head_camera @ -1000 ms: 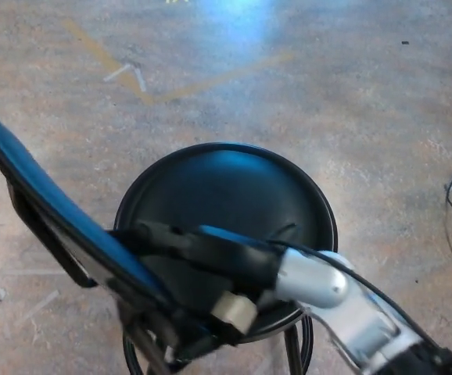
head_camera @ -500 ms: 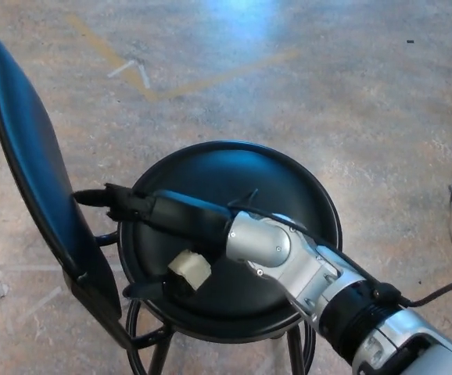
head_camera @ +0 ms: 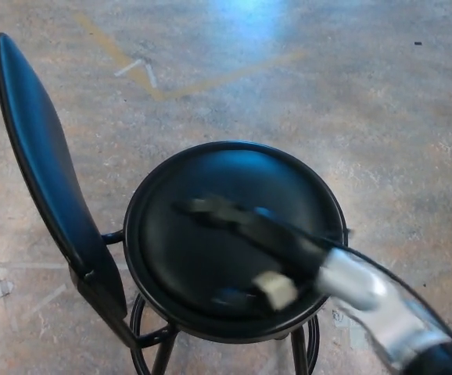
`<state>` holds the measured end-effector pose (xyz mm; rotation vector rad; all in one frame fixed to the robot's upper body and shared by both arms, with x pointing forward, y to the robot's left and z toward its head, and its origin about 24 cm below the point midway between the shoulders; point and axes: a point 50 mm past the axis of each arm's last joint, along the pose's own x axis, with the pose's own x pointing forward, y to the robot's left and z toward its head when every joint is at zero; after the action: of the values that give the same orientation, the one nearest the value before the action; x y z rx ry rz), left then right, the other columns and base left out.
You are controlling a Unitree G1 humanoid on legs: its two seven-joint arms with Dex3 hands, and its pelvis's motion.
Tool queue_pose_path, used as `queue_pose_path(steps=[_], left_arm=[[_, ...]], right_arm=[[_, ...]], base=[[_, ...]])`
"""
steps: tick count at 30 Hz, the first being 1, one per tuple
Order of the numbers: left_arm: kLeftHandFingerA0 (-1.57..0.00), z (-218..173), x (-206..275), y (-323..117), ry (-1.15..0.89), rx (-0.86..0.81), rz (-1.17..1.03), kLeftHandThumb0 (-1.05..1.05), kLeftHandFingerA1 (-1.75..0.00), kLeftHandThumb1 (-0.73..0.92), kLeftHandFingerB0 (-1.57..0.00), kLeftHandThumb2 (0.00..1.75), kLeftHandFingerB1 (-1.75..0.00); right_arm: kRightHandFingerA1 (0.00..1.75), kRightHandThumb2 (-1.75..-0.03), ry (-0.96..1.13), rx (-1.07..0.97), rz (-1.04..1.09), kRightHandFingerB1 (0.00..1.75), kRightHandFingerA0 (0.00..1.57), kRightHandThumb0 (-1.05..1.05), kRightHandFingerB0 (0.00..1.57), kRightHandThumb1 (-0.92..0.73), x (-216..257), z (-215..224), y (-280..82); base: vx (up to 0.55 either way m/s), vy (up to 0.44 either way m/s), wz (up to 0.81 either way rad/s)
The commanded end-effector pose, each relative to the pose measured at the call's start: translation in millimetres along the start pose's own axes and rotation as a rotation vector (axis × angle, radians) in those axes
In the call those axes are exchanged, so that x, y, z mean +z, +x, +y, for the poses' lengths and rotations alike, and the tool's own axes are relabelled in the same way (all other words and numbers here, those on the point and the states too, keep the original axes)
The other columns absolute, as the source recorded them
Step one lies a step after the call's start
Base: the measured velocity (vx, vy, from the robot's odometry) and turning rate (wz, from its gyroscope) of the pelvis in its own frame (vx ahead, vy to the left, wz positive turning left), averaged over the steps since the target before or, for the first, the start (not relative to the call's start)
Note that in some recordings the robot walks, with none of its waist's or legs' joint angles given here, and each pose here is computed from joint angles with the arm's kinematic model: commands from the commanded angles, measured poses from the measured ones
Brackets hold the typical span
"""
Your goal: Use the right hand to rotate the back of the chair to its left.
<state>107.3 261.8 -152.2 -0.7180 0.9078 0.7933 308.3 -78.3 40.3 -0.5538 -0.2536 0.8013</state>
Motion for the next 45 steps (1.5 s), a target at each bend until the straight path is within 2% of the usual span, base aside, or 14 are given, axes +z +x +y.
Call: queue_pose_path(steps=[1, 3, 7, 8, 10, 11, 15, 26, 33, 34, 37, 38, 40, 45], left_arm=[[-0.13, 8.7, -11.0, -2.4, -0.008, 0.004, 0.023, -0.76, -0.50, 0.71, -0.03, 1.05, -0.34], [-0.23, 9.5, -11.3, -2.5, -0.003, 0.013, 0.023, -0.72, -0.36, 0.86, -0.11, 0.68, -0.23], [-0.22, 4.7, -10.8, -1.6, 0.047, 0.028, 0.018, -0.72, -0.33, 0.85, -0.10, 0.65, -0.27], [-0.01, 2.2, -10.6, -1.2, 0.040, 0.021, 0.020, -0.36, -0.48, 0.53, 0.00, 1.09, -0.50], [-0.01, 0.7, -11.1, -0.9, 0.029, 0.020, 0.023, -0.36, -0.48, 0.53, 0.00, 1.09, -0.50], [-0.25, 0.2, -11.0, -0.9, 0.024, 0.021, 0.022, -0.70, -0.35, 0.86, -0.12, 0.68, -0.23], [-0.19, 0.5, -11.7, -1.1, 0.037, 0.018, 0.021, -0.74, -0.48, 0.69, -0.07, 1.00, -0.36], [-0.22, 2.8, -12.8, -1.6, 0.121, 0.011, 0.027, -0.76, -0.47, 0.68, -0.15, 0.98, -0.42], [-0.31, 4.3, -16.7, -2.4, 0.144, 0.005, 0.035, -0.73, -0.36, 0.84, -0.23, 0.66, -0.30], [-0.32, 3.4, -16.5, -2.2, 0.148, 0.002, 0.033, -0.74, -0.36, 0.84, -0.23, 0.66, -0.30], [-0.26, 2.6, -17.8, -2.2, 0.141, 0.002, 0.039, -0.74, -0.49, 0.68, -0.19, 0.97, -0.43], [-0.36, 2.3, -18.1, -2.2, 0.132, 0.005, 0.040, -0.72, -0.38, 0.83, -0.26, 0.66, -0.31], [-0.27, 2.2, -18.5, -2.2, 0.128, -0.001, 0.045, -0.74, -0.49, 0.68, -0.20, 0.97, -0.44], [-0.36, 1.7, -19.1, -2.2, 0.141, -0.010, 0.050, -0.73, -0.38, 0.85, -0.26, 0.66, -0.32]], right_arm=[[0.42, -1.04, -0.009, -0.278, -0.028, 0.40, 0.03, -1.05, 0.00, -0.66, -20.1, -27.9, -93.1], [0.18, -0.67, -0.031, -0.323, 0.002, 0.15, 0.00, -1.05, 0.00, -0.73, -24.1, -30.1, -103.9], [0.22, -0.67, -0.057, -0.539, 0.175, 0.18, 0.00, -1.05, 0.00, -0.73, -53.1, -40.7, -151.1], [0.32, -0.73, -0.032, -0.607, 0.248, 0.19, 0.00, -1.05, 0.00, -0.81, -63.2, -39.9, -161.5], [0.32, -0.73, -0.021, -0.675, 0.326, 0.19, 0.00, -1.05, 0.00, -0.81, -73.1, -37.6, -171.7], [0.34, -0.72, 0.056, -0.730, 0.380, 0.31, 0.00, -1.05, 0.00, -0.89, -82.8, -32.8, -177.8], [0.30, -0.73, 0.249, -0.855, 0.626, 0.26, 0.00, -1.05, 0.00, -0.92, -113.6, -7.6, -198.9], [1.28, -0.93, 0.379, -0.778, 1.171, 0.61, 0.00, -1.05, 0.00, -0.92, -144.9, 51.5, -235.1], [0.93, -1.35, 0.536, -0.720, 1.328, 0.76, 0.02, -1.05, 0.00, -0.51, -147.8, 83.5, -250.2], [1.25, -1.35, 0.563, -0.713, 1.352, 0.74, 0.52, -1.05, 0.01, -0.48, -147.9, 88.4, -250.6], [0.93, -1.38, 0.638, -0.706, 1.393, 0.76, 0.03, -1.05, 0.02, -0.52, -147.2, 100.6, -256.4], [0.94, -1.39, 0.648, -0.700, 1.400, 0.78, 0.04, -1.05, 0.04, -0.51, -147.2, 102.2, -257.1], [1.24, -1.23, 0.727, -0.707, 1.410, 0.96, 0.25, -1.05, 0.00, -0.60, -146.2, 110.7, -260.9], [0.90, -1.39, 0.797, -0.717, 1.432, 0.76, 0.07, -1.05, 0.01, -0.49, -144.3, 121.5, -267.4]], base=[[0.00, 0.000, 0.00], [0.00, 0.000, 0.00], [0.00, 0.000, 0.00], [0.00, 0.000, 0.00], [0.00, 0.000, 0.00], [0.00, 0.000, 0.00], [0.00, 0.000, 0.00], [0.00, 0.000, 0.00], [0.00, 0.000, 0.00], [0.00, 0.000, 0.00], [0.00, 0.000, 0.00], [0.00, 0.000, 0.00], [0.00, 0.000, 0.00], [0.00, 0.000, 0.00]])
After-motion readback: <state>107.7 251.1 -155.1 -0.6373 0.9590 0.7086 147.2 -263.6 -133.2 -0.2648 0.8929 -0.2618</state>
